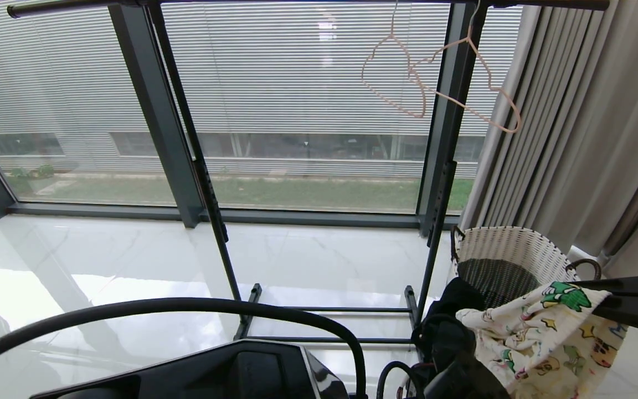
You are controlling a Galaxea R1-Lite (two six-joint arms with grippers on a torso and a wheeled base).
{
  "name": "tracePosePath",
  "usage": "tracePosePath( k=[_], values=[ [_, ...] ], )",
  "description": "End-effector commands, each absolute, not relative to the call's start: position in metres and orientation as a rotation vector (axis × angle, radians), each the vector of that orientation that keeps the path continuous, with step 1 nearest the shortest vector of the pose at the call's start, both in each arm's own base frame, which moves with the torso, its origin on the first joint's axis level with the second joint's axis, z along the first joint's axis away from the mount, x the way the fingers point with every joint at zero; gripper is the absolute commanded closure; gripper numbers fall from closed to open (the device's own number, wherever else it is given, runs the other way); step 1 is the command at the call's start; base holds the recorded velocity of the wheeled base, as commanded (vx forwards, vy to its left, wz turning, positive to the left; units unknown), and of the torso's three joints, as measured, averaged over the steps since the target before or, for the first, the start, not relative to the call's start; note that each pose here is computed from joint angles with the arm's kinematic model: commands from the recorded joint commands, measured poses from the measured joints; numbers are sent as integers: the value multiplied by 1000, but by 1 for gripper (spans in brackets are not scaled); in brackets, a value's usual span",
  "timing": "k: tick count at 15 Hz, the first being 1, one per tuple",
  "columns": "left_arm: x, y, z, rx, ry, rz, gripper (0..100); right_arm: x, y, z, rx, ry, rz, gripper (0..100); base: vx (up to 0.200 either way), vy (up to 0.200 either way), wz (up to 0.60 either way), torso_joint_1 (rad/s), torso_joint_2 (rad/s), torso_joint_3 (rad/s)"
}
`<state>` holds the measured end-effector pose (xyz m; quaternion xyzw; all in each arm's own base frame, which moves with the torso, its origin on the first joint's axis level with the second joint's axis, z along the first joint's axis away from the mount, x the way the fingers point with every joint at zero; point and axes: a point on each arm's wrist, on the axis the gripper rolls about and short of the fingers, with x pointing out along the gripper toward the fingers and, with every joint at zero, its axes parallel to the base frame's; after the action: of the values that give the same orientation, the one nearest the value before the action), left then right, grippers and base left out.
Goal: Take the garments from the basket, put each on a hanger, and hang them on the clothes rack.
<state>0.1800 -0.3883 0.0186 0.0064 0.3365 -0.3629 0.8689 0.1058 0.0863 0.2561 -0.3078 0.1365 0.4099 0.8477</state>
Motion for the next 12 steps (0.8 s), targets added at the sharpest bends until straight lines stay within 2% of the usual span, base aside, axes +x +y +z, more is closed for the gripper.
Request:
tracePosePath(
  k=[1, 2, 6, 8, 12],
  values=[
    [177, -383, 5, 67, 729, -750, 0, 106, 86, 256, -633, 294, 860, 100, 0, 0, 0, 0, 0, 0],
    [177, -382, 4, 82, 723, -741, 100, 106, 86, 256, -617, 302, 854, 100, 0, 0, 0, 0, 0, 0],
    [171, -369, 8, 116, 700, -664, 100, 108, 83, 252, -561, 350, 817, 100, 0, 0, 0, 0, 0, 0],
    [159, -347, 27, 128, 680, -635, 100, 110, 81, 248, -544, 373, 796, 100, 0, 0, 0, 0, 0, 0],
    [136, -278, 120, -6, 551, -666, 100, 111, 80, 243, -526, 404, 790, 100, 0, 0, 0, 0, 0, 0]
  ],
)
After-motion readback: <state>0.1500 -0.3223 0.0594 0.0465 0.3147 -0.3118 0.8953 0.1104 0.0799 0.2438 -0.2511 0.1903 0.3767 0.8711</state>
